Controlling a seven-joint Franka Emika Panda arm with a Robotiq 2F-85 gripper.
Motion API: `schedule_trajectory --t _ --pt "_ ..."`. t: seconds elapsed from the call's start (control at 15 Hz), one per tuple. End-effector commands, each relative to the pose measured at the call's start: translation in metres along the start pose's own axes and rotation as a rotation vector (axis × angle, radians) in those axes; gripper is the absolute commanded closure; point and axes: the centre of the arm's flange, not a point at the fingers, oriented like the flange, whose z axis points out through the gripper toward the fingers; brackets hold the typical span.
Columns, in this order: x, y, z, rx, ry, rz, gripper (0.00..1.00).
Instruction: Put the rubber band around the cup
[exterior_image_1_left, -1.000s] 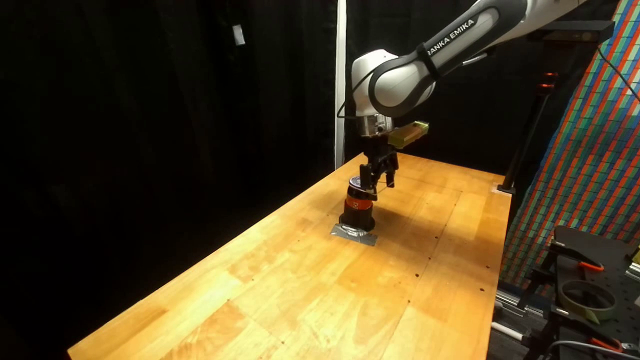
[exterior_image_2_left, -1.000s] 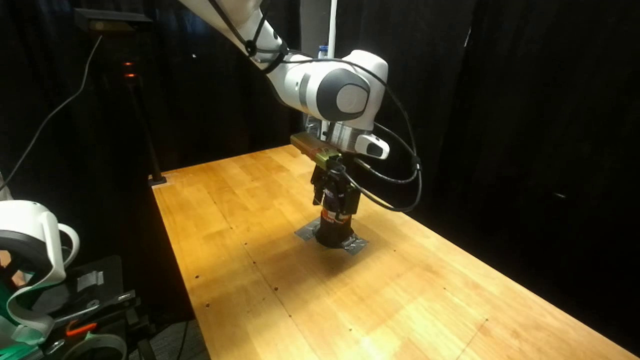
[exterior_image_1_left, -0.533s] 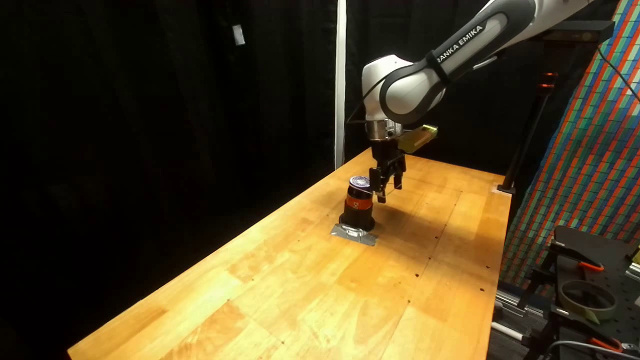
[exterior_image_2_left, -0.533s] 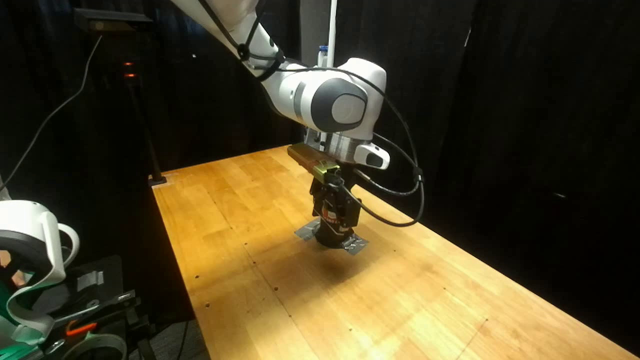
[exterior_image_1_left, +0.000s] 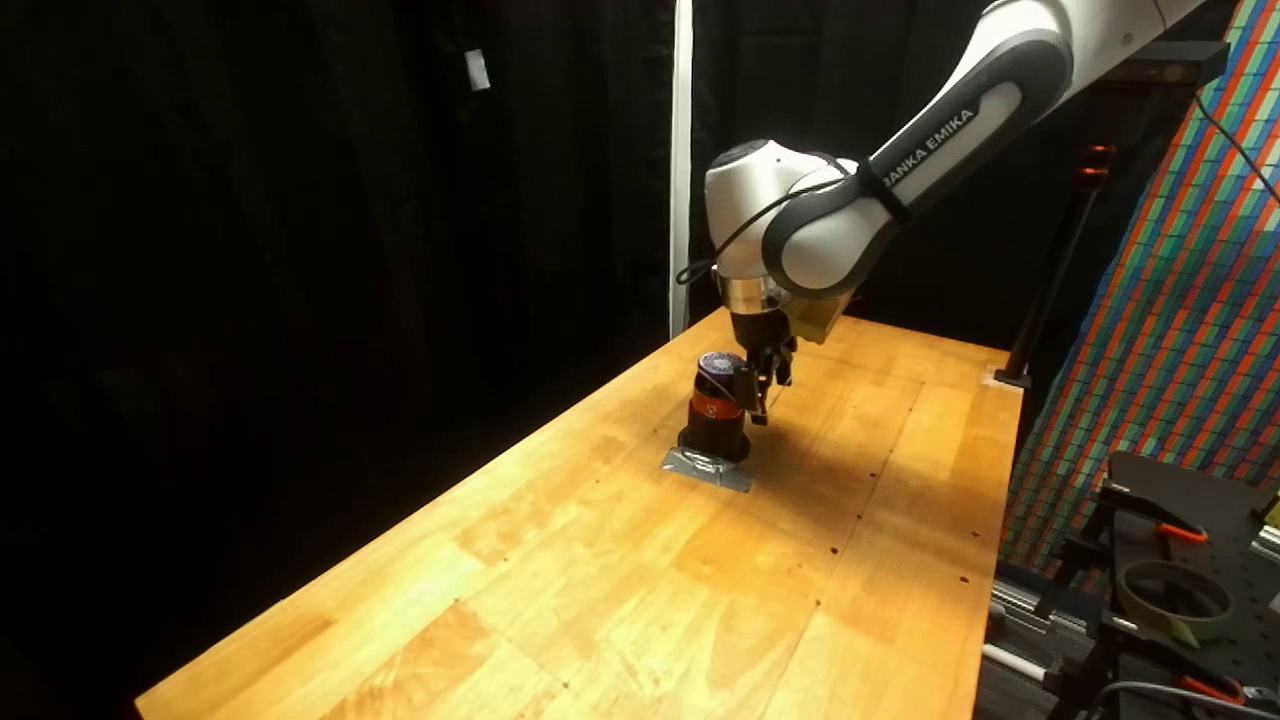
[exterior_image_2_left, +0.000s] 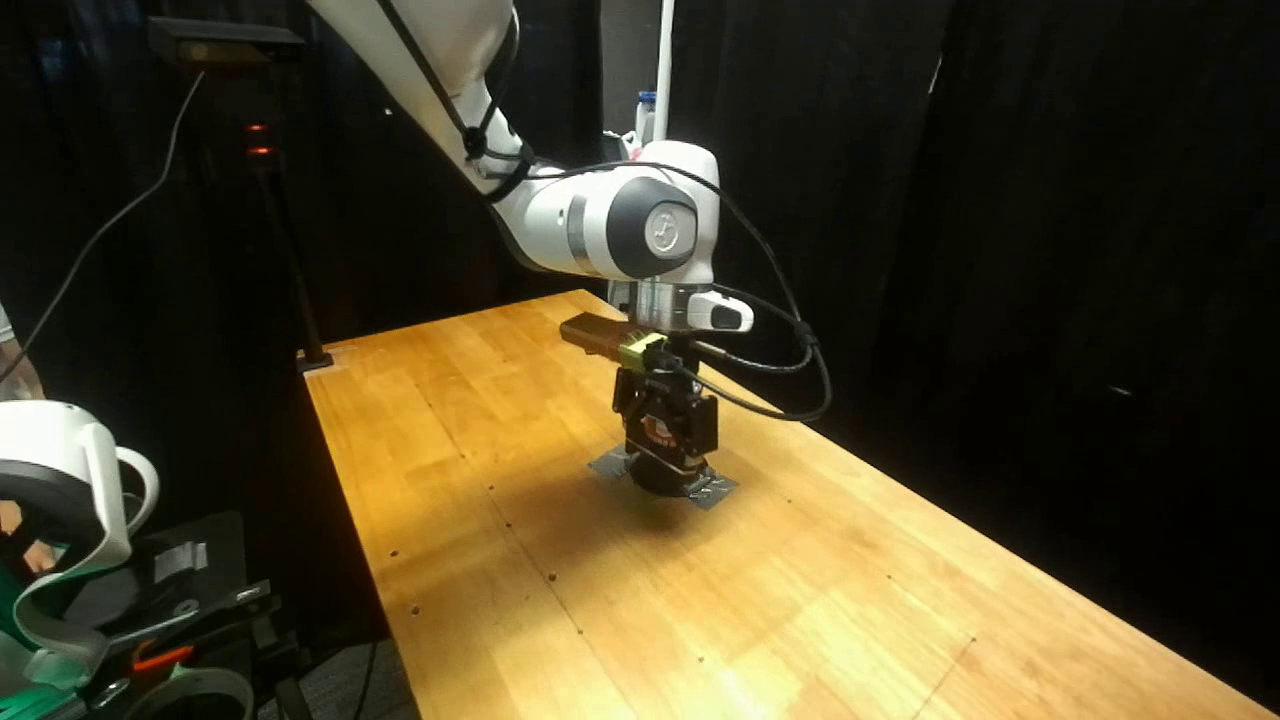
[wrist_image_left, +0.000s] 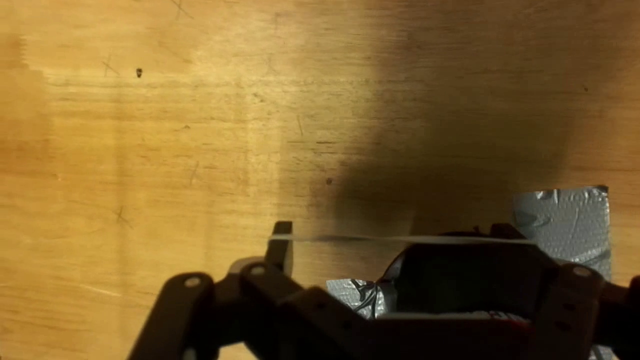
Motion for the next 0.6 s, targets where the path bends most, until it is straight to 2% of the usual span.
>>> schedule_trajectory --t 0.0,0.33,0.53 --pt "0.000 -0.008 0.013 -0.060 0.001 -0.022 0.00" --pt "0.003 -0.009 0.008 -0.088 0.012 -0.030 0.00" --pt "-0.004 -0.002 0.000 -0.058 0.042 -0.031 0.00"
